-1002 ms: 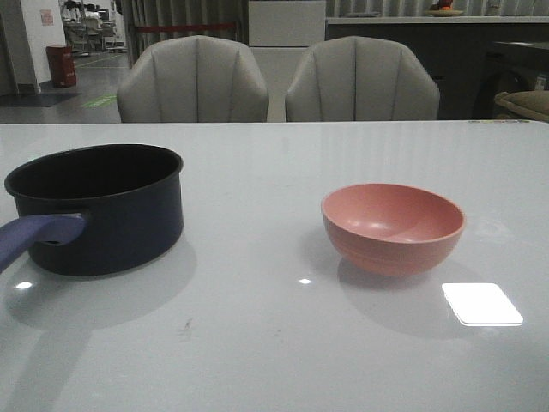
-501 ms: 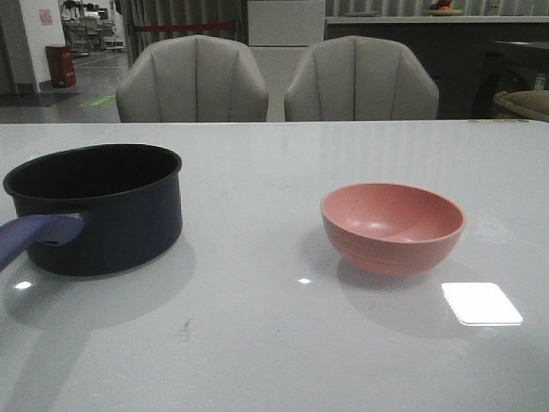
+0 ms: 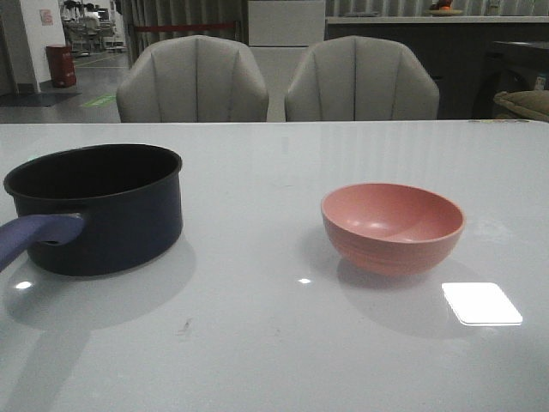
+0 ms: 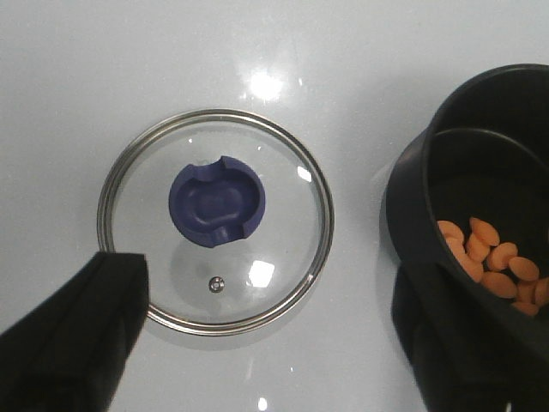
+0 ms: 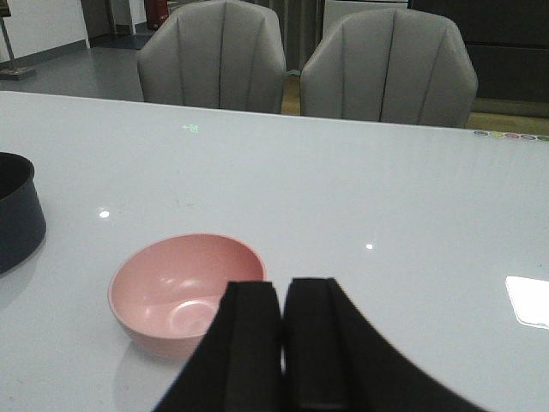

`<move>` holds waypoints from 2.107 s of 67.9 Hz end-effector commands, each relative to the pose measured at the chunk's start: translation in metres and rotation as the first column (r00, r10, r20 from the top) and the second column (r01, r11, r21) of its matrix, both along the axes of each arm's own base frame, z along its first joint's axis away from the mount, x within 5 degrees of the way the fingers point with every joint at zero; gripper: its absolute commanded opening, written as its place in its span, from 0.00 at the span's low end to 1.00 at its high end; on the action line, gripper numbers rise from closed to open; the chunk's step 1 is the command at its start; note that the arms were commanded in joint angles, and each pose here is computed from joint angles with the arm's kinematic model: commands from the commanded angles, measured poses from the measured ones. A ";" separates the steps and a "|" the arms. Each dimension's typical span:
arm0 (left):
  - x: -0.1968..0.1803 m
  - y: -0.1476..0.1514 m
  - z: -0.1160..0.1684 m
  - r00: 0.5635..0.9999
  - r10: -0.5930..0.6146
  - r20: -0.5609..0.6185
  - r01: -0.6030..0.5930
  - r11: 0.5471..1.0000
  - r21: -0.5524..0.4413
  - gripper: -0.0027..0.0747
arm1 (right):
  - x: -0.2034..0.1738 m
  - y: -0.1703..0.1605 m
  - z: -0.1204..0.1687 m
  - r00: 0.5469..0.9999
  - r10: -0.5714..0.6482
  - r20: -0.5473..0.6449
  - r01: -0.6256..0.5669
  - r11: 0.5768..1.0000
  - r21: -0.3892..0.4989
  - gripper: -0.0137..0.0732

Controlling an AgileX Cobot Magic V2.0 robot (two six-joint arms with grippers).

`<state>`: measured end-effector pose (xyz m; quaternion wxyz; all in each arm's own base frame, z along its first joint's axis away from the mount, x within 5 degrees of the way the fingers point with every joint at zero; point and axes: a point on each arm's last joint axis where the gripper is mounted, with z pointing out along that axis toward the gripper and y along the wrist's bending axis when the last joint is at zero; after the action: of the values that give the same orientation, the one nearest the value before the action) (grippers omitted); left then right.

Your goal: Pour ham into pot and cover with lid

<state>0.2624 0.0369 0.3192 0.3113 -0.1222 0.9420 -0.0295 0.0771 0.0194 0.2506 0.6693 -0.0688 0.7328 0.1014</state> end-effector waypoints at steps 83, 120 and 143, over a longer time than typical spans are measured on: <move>0.118 0.033 -0.100 0.921 -0.070 -0.382 0.077 0.997 0.004 0.81 | 0.001 -0.001 0.017 0.994 -0.017 0.105 0.014 1.000 0.024 0.35; 0.123 0.035 -0.100 0.927 -0.067 -0.370 0.075 0.997 0.010 0.50 | 0.001 -0.001 0.017 0.994 -0.017 0.105 0.014 1.000 0.024 0.35; 0.132 0.029 -0.042 0.971 -0.069 -0.229 0.061 0.997 -0.041 0.50 | 0.001 -0.001 0.017 0.994 -0.017 0.105 0.014 1.000 0.024 0.35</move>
<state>0.3954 0.0714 0.2204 0.1106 -0.0885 0.9898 -0.0161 0.0771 0.0194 0.2506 0.6693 -0.0688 0.7328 0.1014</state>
